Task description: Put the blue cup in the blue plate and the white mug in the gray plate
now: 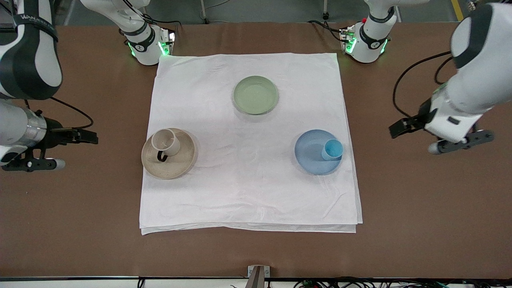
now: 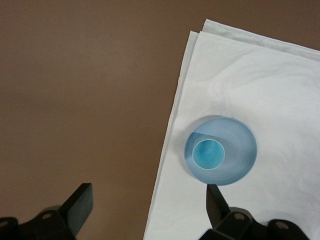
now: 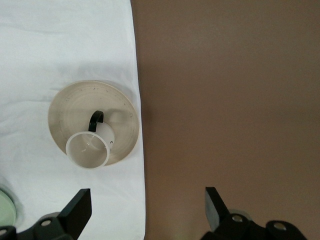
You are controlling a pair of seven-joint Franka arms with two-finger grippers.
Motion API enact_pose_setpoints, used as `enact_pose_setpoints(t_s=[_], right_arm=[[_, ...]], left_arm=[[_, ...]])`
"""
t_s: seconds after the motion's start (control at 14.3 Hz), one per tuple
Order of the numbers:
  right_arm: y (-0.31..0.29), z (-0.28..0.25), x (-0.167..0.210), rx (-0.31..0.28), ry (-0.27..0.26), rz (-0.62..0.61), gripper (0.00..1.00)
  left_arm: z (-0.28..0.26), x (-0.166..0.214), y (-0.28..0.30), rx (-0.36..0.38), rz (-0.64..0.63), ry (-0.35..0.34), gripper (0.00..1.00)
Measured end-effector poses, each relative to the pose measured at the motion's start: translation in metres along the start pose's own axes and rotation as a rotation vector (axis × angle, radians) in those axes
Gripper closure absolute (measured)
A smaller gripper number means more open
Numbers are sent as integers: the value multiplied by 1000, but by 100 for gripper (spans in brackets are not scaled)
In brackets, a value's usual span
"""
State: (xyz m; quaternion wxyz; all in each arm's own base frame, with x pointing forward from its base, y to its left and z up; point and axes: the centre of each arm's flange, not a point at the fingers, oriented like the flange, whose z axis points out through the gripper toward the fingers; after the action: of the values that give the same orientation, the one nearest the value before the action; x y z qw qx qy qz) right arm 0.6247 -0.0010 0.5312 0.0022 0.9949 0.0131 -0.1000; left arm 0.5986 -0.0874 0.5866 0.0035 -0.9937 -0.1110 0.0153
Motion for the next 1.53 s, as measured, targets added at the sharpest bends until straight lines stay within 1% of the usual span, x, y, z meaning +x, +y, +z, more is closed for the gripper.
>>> enact_pose_setpoints(t_s=[0.14,0.28,0.35,0.56,0.7,0.84,0.98,1.12,1.26,1.53], right_arm=[[24,-30,-11,6,14,19,0],[38,-49,-18,9,41,33,0],[36,-52,-19,9,44,30,0],[26,-53,-26,13,0,12,0],[25,-55,-32,14,-8,10,0],[26,-60,-47,16,16,12,0],[28,-65,-72,21,45,15,0],[29,-72,-97,25,62,17,0],[29,-77,-114,28,76,17,0],[29,-81,-124,29,92,17,0]], left_arm=[[-31,2,-30,-10,10,32,0],[-54,-11,-44,-5,29,34,0],[-63,-18,-49,-2,54,36,0],[-88,-34,-70,6,145,62,0],[-92,-39,-90,11,163,63,0],[-89,-41,-98,12,165,54,0],[-84,-44,-88,14,183,44,0],[-82,-47,-74,15,196,38,0],[-81,-47,-72,15,198,37,0],[-81,-47,-75,15,193,36,0]])
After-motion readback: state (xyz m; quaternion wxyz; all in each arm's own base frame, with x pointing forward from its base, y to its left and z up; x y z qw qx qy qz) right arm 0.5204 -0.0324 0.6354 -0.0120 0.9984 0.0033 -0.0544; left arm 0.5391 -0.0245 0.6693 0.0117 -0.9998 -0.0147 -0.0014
